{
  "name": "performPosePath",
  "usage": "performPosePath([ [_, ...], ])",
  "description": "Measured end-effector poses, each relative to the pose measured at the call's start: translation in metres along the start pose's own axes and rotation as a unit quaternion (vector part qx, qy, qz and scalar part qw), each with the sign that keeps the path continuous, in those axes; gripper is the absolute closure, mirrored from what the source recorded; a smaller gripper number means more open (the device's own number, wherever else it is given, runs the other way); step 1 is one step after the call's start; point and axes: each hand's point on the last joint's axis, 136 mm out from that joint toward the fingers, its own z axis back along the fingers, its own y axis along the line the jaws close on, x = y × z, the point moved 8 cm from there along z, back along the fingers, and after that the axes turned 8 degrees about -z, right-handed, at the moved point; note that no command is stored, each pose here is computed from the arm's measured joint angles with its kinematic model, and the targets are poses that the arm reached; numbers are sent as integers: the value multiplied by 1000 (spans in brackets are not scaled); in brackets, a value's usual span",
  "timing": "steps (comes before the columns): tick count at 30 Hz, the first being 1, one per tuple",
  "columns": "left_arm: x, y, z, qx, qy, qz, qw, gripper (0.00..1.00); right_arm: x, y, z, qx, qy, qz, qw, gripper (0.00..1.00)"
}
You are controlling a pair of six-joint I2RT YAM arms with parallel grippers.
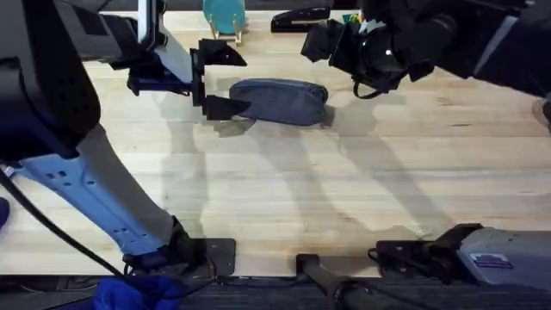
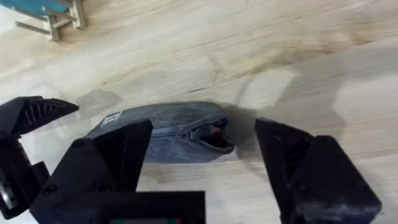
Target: Unzip the bag, pick up the pens from the table one at a time and place them inside, then zip the bag closed.
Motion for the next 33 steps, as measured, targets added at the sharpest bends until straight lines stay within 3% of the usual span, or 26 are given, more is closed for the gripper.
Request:
performPosePath([
  [9,19,13,-2,-35,39,7,999,8,7,-15,-2,-28,5,-12,1000,5],
  [15,41,23,-17,-77,65,-10,995,6,11,-19,-4,-19,21,-26,999,5],
  [24,74,27,-36,-145,123,-28,981,5,20,-32,-6,-3,72,-61,996,5],
  [29,80,24,-49,-175,150,-44,972,6,20,-33,-6,5,86,-60,994,6],
  [33,81,18,-60,-195,171,-34,965,6,19,-33,-6,9,91,-56,994,6],
])
